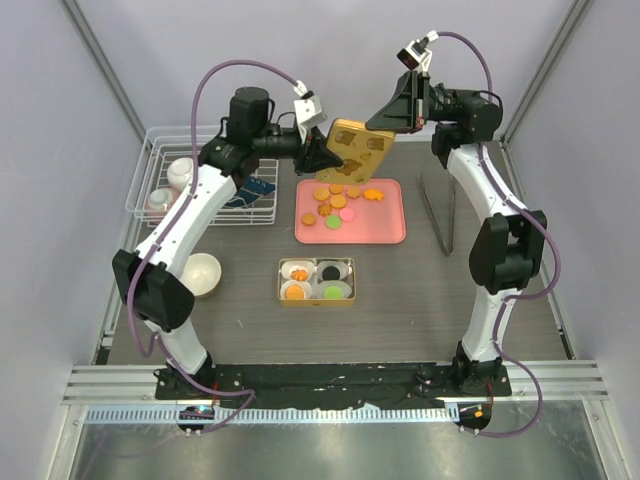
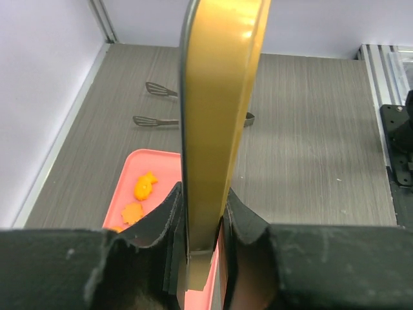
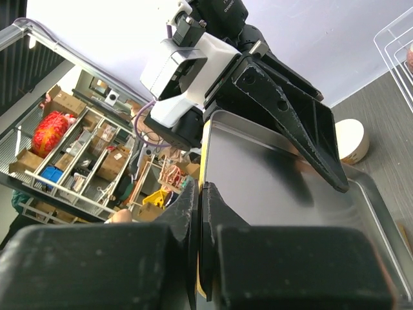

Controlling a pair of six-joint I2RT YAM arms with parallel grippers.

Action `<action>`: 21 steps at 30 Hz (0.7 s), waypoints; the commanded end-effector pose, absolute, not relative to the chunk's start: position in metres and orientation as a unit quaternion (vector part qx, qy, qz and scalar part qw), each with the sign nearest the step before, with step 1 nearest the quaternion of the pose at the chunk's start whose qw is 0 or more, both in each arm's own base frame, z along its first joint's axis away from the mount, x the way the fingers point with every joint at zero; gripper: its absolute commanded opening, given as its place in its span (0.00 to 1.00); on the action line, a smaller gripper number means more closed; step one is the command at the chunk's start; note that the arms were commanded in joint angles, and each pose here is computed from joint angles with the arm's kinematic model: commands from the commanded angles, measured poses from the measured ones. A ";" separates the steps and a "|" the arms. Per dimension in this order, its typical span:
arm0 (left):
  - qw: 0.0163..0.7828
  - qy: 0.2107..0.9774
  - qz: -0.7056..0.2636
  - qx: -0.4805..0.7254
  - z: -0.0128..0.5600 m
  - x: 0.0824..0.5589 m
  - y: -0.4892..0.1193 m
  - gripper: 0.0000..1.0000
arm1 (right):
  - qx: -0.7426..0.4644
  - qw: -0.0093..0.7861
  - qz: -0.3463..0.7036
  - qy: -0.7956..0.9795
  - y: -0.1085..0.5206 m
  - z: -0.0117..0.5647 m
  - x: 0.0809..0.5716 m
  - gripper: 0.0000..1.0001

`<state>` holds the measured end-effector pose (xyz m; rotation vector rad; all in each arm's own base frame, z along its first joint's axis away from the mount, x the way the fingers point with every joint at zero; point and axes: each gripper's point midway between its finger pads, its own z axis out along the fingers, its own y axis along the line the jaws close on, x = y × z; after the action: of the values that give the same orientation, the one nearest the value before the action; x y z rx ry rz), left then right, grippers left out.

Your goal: Pack the cookies

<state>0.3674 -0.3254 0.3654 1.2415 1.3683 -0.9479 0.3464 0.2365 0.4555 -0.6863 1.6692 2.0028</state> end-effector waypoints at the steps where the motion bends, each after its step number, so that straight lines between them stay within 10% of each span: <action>1: 0.522 0.546 -0.399 0.520 0.388 0.358 -0.326 0.08 | -0.277 0.218 0.730 0.585 0.238 0.470 0.314 0.10; 4: 0.514 0.548 -0.406 0.521 0.387 0.352 -0.325 0.08 | -0.291 0.222 0.720 0.590 0.237 0.468 0.312 0.44; 21: 0.469 0.584 -0.366 0.551 0.357 0.328 -0.301 0.01 | -0.325 0.289 0.659 0.614 0.203 0.454 0.348 0.73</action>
<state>0.3375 -0.3127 0.3439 1.3354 1.4481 -0.9509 0.3569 0.2077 0.4638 -0.7832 1.6443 1.8291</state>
